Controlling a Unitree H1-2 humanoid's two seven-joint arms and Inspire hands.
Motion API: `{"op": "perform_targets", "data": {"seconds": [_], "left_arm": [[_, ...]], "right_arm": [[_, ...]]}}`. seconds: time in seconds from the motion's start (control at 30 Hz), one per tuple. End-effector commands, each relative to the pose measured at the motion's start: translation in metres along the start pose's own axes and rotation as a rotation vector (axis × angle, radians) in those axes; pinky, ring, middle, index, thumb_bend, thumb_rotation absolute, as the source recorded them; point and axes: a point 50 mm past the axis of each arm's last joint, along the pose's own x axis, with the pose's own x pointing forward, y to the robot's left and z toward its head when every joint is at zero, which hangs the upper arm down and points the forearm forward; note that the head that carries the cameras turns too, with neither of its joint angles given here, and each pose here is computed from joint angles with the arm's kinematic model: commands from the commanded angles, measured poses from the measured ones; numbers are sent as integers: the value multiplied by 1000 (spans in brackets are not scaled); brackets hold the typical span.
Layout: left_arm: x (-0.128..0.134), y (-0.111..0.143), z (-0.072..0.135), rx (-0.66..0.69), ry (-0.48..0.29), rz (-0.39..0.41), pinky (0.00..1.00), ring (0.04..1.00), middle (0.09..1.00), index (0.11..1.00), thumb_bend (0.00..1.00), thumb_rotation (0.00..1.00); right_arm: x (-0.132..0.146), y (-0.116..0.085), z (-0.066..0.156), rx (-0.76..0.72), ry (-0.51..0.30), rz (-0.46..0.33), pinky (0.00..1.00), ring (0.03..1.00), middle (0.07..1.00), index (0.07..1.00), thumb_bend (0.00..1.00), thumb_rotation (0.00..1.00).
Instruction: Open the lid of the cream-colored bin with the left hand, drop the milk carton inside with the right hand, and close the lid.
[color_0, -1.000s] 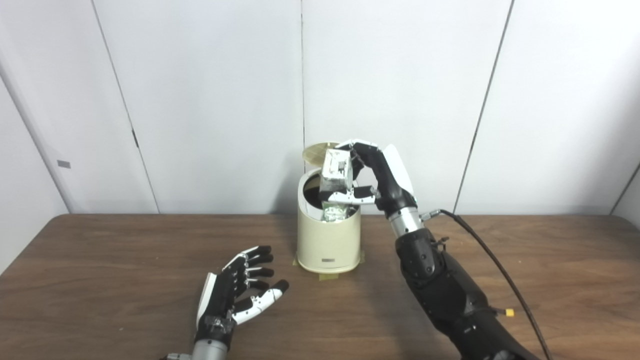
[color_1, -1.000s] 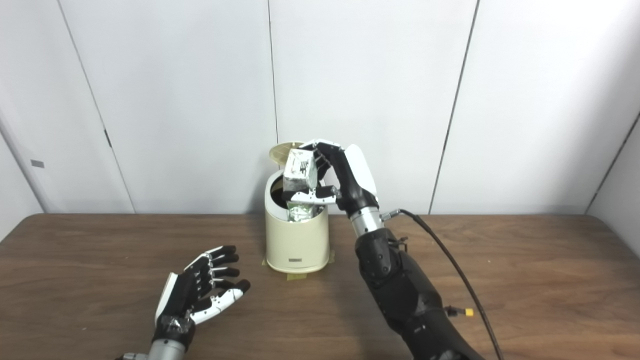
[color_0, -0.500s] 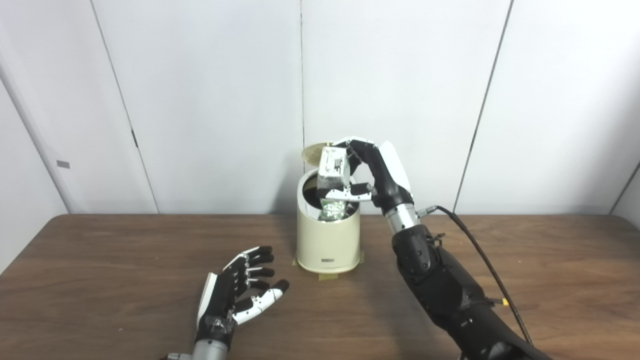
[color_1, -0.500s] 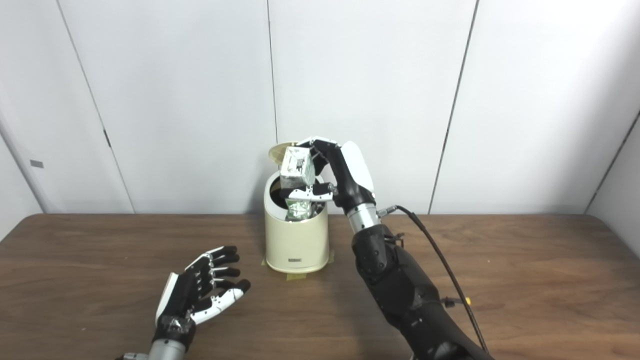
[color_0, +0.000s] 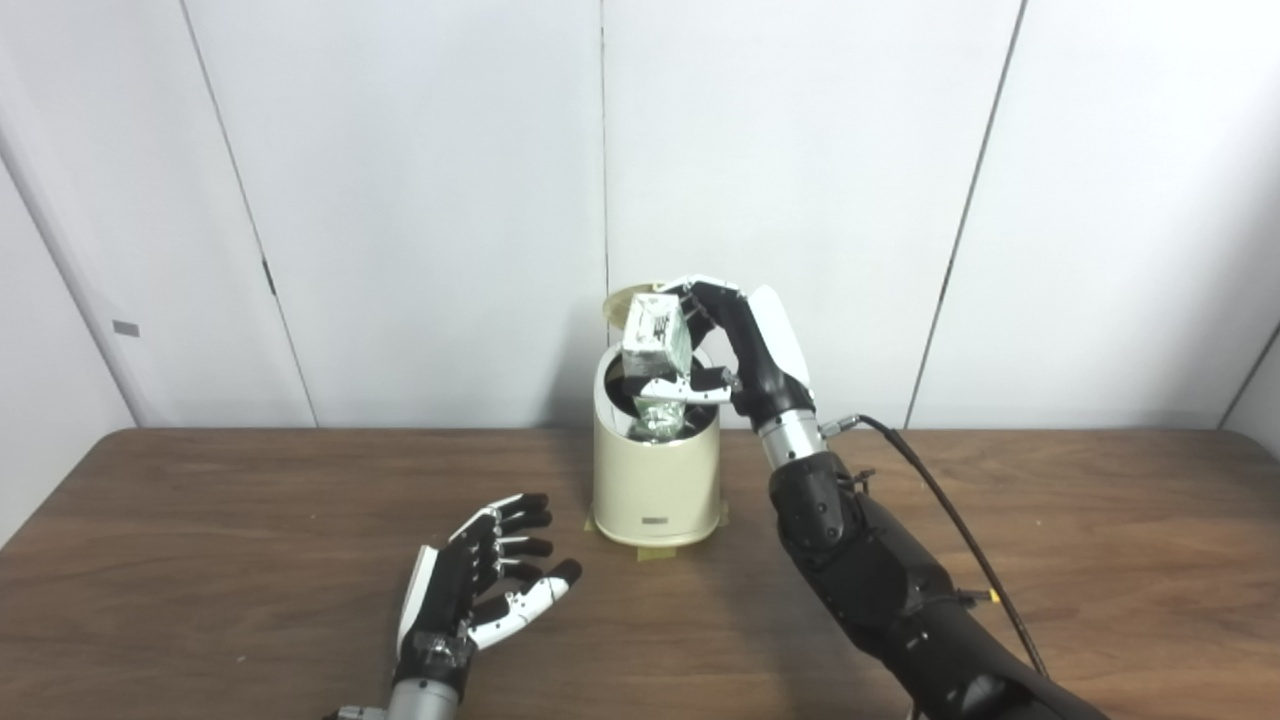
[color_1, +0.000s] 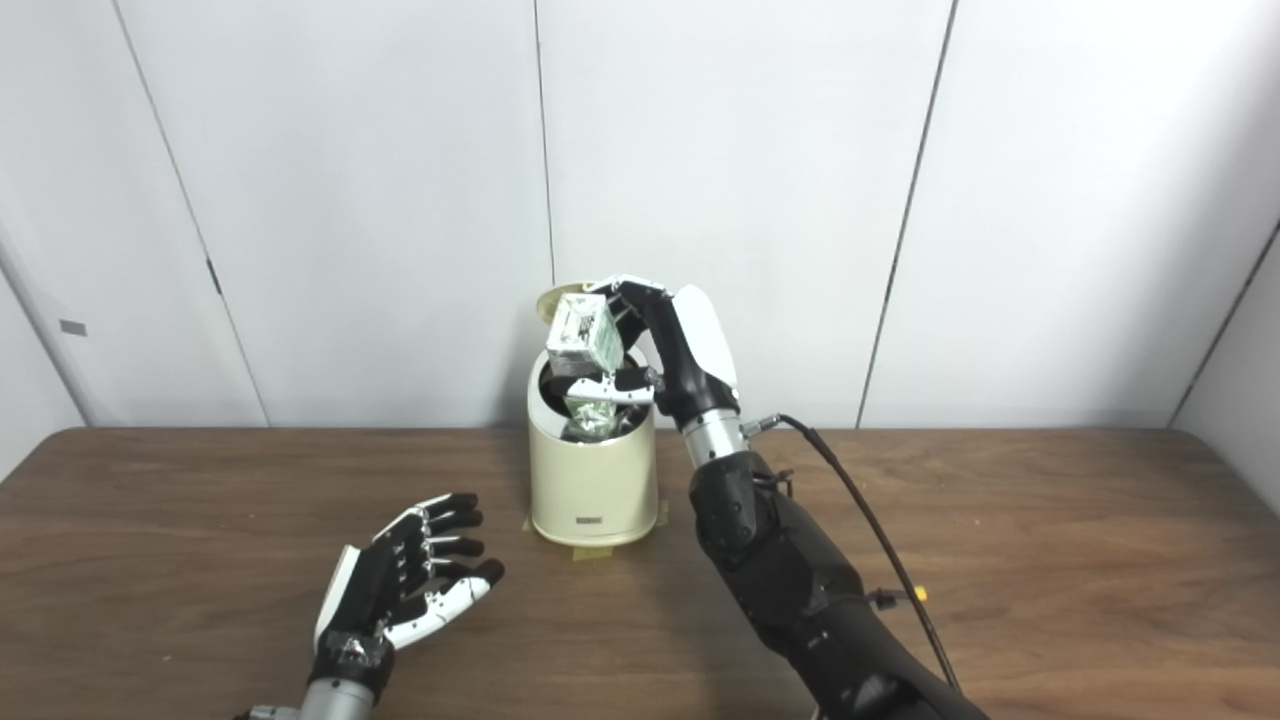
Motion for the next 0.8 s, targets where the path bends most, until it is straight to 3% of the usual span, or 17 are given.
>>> {"op": "perform_targets", "data": {"seconds": [0.0,0.5,0.77], "left_arm": [[9,-1,19,-7,-74,-6,571,666,747,749,671,136],[6,1,20,0,-70,0,573,661,737,740,669,135],[6,1,19,-3,-68,-5,570,664,741,737,676,150]], "right_arm": [[32,-8,29,23,-106,-47,385,403,481,537,498,0],[20,-11,14,-24,-94,-28,405,405,472,531,499,0],[26,-10,23,-1,-113,-67,393,404,479,531,499,0]]}}
